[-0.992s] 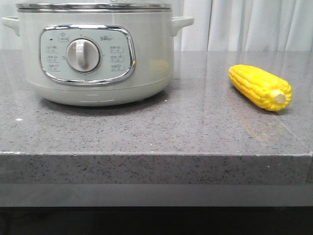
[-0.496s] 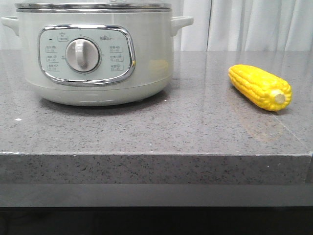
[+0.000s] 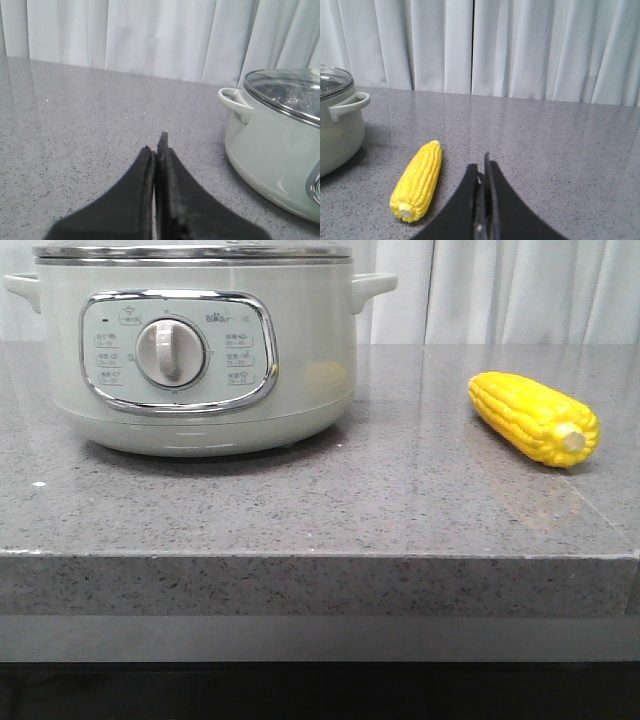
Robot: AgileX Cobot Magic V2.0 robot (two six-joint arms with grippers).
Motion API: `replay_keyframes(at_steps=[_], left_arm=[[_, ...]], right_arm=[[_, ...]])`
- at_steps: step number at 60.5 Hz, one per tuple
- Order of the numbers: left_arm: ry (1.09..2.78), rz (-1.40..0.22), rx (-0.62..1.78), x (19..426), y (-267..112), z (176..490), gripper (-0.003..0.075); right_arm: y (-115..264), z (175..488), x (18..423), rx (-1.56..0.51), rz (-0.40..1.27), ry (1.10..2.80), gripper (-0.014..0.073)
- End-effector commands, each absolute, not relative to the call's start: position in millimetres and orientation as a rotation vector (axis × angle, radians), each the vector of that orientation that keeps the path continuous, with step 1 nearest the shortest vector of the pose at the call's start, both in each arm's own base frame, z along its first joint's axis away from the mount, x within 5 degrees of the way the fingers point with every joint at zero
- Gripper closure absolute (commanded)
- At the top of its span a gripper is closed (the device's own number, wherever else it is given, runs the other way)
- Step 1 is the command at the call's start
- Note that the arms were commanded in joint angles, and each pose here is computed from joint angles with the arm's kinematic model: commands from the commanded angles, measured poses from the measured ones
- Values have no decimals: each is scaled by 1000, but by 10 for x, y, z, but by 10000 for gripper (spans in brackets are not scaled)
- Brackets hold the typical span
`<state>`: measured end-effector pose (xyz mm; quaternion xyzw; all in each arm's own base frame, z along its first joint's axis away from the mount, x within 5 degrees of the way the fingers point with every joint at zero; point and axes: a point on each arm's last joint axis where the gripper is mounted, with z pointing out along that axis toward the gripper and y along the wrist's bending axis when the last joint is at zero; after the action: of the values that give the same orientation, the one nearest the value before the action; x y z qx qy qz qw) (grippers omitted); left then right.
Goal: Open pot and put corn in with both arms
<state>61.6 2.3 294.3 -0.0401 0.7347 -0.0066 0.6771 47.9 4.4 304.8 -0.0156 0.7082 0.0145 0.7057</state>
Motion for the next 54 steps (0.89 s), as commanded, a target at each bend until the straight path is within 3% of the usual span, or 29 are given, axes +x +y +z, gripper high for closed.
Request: replay_keyframes(at_steps=[1, 17, 22, 28, 34, 38, 54], left_arm=[[1630, -28, -96, 785, 30, 3207, 739], [1636, -39, -105, 976, 39, 3375, 706], [1610, -38, -105, 977, 40, 3398, 580], [1592, -37, -104, 978, 41, 3414, 302], [1573, -37, -104, 978, 42, 3431, 120], [1561, -79, -133, 975, 35, 3454, 96], [1771, -150, -46, 1253, -77, 3879, 101]], right_arm=[[31, 3359, 566, -60, -19, 1533, 659], [30, 3502, 726, -69, -22, 1576, 624], [30, 3500, 726, -69, -22, 1578, 475], [30, 3500, 726, -69, -22, 1578, 237], [30, 3500, 726, -69, -22, 1578, 61], [31, 3500, 726, -69, -21, 1578, 10], [32, 3494, 725, -70, -20, 1584, 14]])
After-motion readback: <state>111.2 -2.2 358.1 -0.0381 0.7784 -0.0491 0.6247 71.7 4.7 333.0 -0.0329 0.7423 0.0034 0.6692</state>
